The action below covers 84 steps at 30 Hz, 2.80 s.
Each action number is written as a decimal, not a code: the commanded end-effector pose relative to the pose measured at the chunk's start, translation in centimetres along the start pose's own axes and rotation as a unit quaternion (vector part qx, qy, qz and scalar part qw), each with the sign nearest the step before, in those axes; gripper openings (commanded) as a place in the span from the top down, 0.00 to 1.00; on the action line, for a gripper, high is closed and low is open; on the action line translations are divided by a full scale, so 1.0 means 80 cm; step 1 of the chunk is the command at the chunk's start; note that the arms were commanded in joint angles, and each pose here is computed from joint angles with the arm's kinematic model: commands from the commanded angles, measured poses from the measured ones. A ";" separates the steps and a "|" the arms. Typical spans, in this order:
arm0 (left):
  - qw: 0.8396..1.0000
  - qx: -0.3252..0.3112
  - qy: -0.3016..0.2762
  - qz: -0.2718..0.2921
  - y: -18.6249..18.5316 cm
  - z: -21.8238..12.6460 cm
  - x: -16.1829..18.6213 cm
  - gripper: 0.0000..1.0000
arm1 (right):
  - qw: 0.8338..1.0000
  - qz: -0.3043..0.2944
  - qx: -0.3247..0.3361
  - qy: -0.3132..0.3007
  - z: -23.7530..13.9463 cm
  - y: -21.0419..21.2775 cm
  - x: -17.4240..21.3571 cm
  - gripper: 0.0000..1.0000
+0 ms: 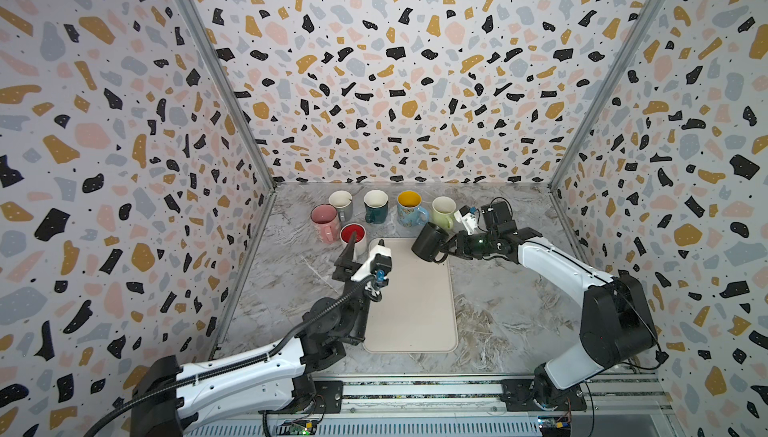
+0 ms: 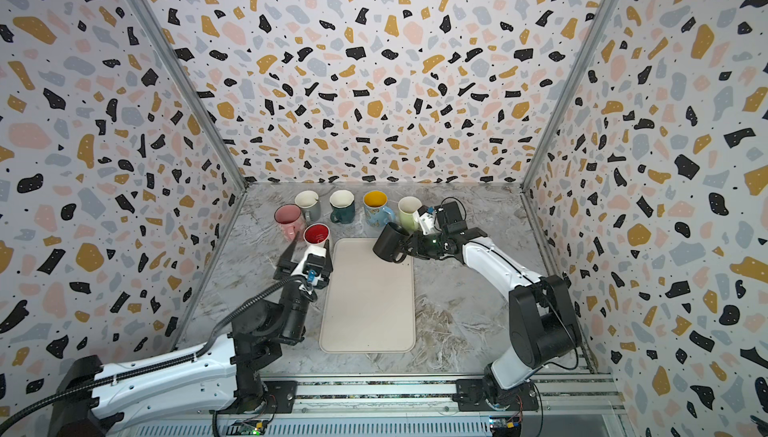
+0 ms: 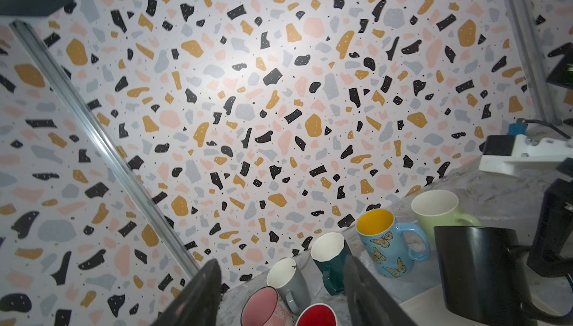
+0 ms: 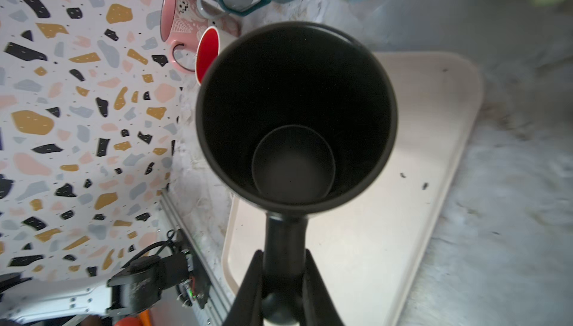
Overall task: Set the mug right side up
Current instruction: 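Set the dark grey mug by the light green mug with right gripper while left withdraws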
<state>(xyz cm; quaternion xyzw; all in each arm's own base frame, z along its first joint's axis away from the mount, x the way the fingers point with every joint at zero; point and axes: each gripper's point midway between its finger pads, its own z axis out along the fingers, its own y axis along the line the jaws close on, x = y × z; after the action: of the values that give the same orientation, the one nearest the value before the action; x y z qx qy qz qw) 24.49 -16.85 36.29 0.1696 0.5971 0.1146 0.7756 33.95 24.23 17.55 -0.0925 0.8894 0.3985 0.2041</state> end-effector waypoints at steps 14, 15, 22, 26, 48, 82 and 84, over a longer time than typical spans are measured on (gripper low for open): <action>0.966 0.033 0.158 -0.201 0.036 0.089 0.067 0.25 | 0.944 -0.110 0.297 -0.097 -0.097 -0.079 -0.039 1.00; 0.964 0.037 0.161 -0.210 0.036 0.092 0.071 0.24 | 0.941 -0.110 0.304 -0.098 -0.098 -0.084 -0.039 1.00; 0.941 0.028 0.195 -0.276 0.053 0.114 0.106 0.21 | 0.933 -0.116 0.326 -0.102 -0.080 -0.107 -0.029 1.00; 0.931 0.032 0.194 -0.306 0.062 0.120 0.114 0.17 | 0.928 -0.120 0.332 -0.121 -0.074 -0.113 -0.029 1.00; 0.918 0.032 0.216 -0.330 0.073 0.124 0.148 0.05 | 0.918 -0.105 0.341 -0.176 -0.045 -0.154 -0.026 1.00; 0.923 0.021 0.215 -0.319 0.080 0.116 0.151 0.02 | 0.922 -0.105 0.346 -0.140 -0.015 -0.176 0.006 0.52; 0.924 0.009 0.216 -0.316 0.086 0.115 0.153 0.02 | 0.921 -0.105 0.346 -0.145 -0.019 -0.173 0.004 0.47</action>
<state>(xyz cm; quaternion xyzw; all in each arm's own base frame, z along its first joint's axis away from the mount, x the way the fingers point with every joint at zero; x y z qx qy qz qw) 36.95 -7.89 29.45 -0.0426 0.7856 -0.1207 0.6054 37.95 14.10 8.36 -0.0571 0.9211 0.0539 0.3812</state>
